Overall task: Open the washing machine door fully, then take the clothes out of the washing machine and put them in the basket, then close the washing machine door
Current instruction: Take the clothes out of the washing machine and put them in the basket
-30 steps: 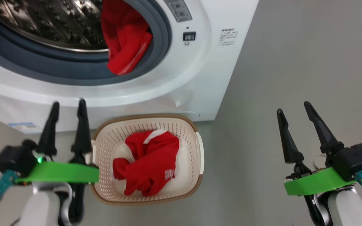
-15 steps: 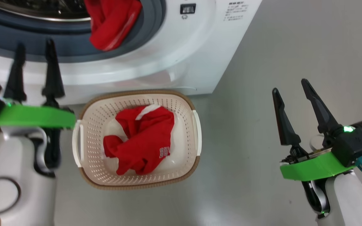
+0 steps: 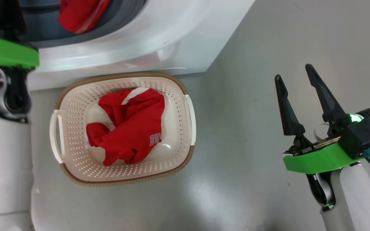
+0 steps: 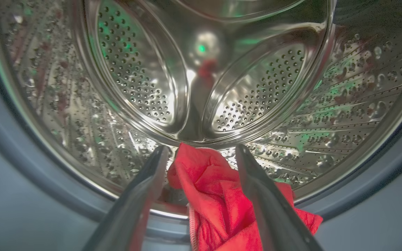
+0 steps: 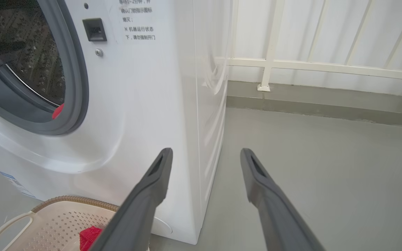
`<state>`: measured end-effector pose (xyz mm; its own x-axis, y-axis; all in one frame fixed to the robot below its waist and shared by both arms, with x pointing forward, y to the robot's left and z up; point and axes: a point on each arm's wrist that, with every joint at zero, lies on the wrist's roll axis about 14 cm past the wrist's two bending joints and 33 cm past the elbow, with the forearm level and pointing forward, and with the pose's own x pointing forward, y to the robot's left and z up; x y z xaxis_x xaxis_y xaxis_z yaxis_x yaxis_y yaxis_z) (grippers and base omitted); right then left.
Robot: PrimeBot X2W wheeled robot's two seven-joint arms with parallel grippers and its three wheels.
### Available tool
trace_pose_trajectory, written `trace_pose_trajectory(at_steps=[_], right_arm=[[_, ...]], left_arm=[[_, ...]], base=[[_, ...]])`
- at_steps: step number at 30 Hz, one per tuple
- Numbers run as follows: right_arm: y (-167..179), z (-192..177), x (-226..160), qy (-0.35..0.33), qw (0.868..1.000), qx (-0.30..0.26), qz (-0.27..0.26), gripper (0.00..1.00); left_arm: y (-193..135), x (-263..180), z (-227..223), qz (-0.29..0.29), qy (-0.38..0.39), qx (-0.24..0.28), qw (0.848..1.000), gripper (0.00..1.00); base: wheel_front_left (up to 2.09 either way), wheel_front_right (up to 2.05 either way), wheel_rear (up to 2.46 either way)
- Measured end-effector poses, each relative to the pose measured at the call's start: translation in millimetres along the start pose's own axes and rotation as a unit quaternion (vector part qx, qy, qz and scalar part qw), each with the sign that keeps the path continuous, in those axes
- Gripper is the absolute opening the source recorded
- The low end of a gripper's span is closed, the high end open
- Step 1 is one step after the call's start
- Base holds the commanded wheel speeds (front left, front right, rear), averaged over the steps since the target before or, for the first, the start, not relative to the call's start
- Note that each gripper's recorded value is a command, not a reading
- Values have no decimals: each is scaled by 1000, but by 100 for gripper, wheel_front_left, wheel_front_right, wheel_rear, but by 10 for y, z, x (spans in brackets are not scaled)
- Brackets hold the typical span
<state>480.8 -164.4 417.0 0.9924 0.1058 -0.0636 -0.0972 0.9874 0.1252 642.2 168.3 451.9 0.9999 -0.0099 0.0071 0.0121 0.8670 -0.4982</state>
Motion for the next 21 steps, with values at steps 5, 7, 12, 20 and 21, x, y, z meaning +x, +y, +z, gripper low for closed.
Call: trace_pose_trajectory(at_steps=[5,7,12,20,21], right_arm=[[-67,-50,-16,7,1000,-4,-8,100],[-75,-45,-8,7,1000,-5,-9,100],[-71,-53,23,6,1000,-7,-6,100],[-98,-37,-6,7,1000,-9,-9,100],[-102,-30,-10,6,1000,-10,-10,100]], left_arm=[[30,164,-138,5,35,-26,999,100],[37,186,-170,5,43,-31,999,100],[-27,286,-435,3,119,-62,991,100],[-323,261,-723,-42,229,-55,971,100],[-349,245,-756,-46,240,-52,968,100]], base=[[0,0,0],[0,0,0],[0,0,0],[0,0,0],[0,0,0]])
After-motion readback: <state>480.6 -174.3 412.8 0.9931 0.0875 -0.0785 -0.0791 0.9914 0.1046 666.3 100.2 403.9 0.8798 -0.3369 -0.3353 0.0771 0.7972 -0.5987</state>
